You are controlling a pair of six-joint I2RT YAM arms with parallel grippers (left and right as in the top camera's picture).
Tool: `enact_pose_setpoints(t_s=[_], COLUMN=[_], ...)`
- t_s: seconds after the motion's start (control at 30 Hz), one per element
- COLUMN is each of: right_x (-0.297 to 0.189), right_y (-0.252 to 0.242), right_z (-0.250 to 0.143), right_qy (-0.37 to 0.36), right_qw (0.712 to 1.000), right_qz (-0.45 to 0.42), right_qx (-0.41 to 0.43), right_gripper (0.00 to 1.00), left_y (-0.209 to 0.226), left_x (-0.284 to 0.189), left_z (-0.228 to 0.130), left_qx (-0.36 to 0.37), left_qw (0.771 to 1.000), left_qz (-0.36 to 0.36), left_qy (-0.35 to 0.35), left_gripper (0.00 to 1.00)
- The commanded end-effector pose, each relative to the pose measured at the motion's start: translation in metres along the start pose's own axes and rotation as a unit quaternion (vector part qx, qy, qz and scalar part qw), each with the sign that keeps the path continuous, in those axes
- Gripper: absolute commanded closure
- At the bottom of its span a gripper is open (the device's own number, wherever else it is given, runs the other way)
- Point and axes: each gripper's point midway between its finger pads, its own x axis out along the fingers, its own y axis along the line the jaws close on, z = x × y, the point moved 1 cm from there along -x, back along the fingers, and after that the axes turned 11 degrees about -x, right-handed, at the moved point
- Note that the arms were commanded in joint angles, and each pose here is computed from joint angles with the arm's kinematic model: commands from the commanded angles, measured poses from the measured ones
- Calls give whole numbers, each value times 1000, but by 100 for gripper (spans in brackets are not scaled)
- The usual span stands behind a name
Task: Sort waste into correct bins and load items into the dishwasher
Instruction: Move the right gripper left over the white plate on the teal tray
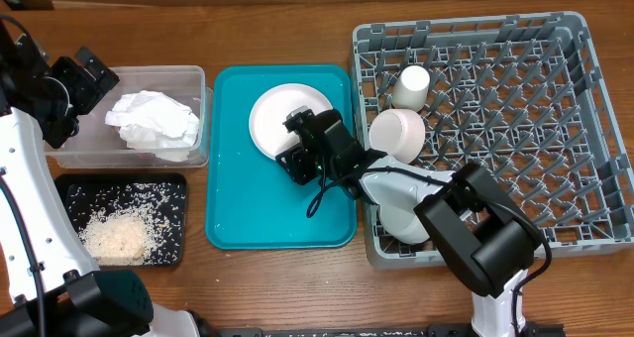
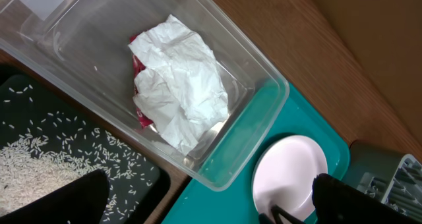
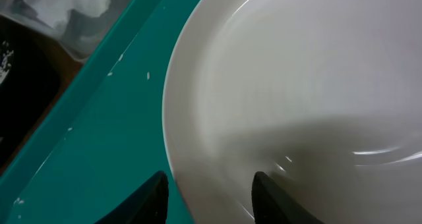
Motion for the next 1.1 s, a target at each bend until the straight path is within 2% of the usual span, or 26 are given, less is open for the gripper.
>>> enact_pose_setpoints(t_s=[0.0, 0.13, 0.27, 0.5, 0.77, 1.07], right_x=[-1, 2, 2, -19, -53, -56], right_y=[26, 41, 54, 62, 14, -39], right_z=[-5, -17, -12, 34, 93, 67], right_qy=[18, 44, 46, 17, -59, -11], right_qw=[999, 998, 997, 999, 993, 975], right_qz=[41, 50, 58, 48, -95, -222], right_qx=[9, 4, -4, -17, -31, -24], right_gripper=[57, 57, 57, 56, 55, 55], left_y=[-6, -6, -6, -6, -6, -6], left_x=[-6, -6, -6, -6, -6, -6], left_z=[3, 3, 3, 3, 3, 3], left_qx=[-2, -2, -2, -2, -2, -2], left_qw=[1000, 1000, 1000, 1000, 1000, 1000], left_qz=[-11, -11, -11, -10, -10, -11], left_qy=[-8, -8, -8, -8, -8, -8], left_gripper=[0, 0, 0, 0, 0, 0])
